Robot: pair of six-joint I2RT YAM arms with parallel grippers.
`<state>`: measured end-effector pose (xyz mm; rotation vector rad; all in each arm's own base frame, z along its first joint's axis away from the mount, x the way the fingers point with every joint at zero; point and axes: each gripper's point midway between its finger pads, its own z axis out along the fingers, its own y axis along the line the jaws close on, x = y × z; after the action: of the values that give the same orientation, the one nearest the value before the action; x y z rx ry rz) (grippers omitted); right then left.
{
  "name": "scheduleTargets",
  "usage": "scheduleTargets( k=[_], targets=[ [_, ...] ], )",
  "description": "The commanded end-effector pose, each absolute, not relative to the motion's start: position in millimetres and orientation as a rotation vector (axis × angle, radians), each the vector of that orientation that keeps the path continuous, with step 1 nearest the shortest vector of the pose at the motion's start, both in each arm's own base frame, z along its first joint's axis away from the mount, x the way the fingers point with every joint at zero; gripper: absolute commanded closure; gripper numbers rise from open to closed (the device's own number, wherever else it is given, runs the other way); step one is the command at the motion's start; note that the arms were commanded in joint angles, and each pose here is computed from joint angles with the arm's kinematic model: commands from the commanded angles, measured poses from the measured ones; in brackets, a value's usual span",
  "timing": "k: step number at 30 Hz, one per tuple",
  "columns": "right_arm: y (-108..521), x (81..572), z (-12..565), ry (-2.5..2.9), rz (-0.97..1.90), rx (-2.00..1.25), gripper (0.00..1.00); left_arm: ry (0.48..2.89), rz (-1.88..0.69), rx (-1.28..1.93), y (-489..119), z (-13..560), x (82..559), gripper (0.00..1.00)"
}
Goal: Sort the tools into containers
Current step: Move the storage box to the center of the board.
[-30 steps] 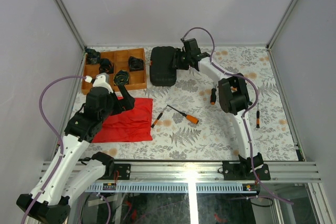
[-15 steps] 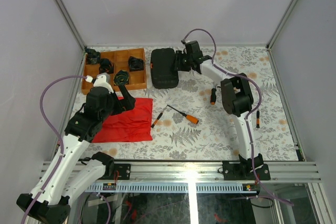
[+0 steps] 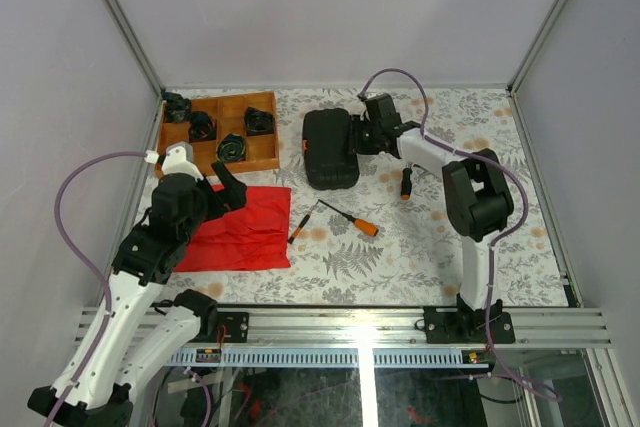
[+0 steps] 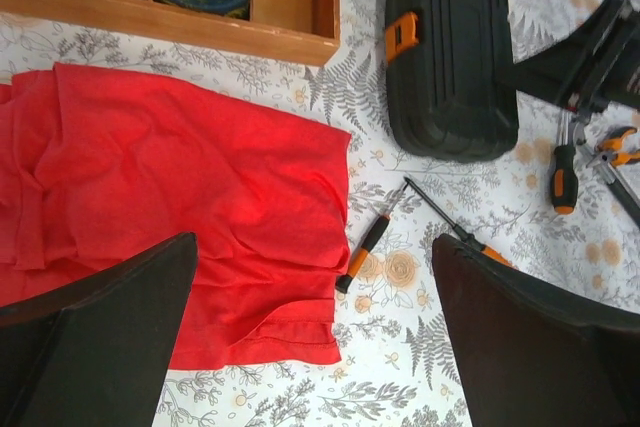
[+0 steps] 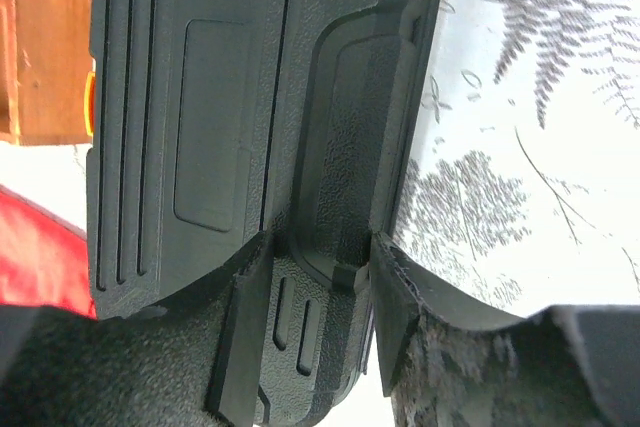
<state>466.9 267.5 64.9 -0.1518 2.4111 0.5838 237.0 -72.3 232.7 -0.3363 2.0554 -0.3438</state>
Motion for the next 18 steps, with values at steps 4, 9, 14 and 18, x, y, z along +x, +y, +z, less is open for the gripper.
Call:
scheduleTargets(
  k=[4,9,14,18],
  targets=[
    [212,403,33,2.556,0.335,-0.237,0.54,1.997,-0.295,-0.404,-58,240,240,0.0],
    [195,382,33,2.555,0.292,-0.255,0.52,2.02,-0.299,-0.399,-62,237,242,0.0],
    [186,364,33,2.567,0.283,-0.243,0.5,2.02,-0.286,-0.397,-60,237,244,0.0],
    [181,350,32,2.577,0.303,-0.23,0.5,2.033,-0.282,-0.386,-62,238,248,0.0]
  ],
)
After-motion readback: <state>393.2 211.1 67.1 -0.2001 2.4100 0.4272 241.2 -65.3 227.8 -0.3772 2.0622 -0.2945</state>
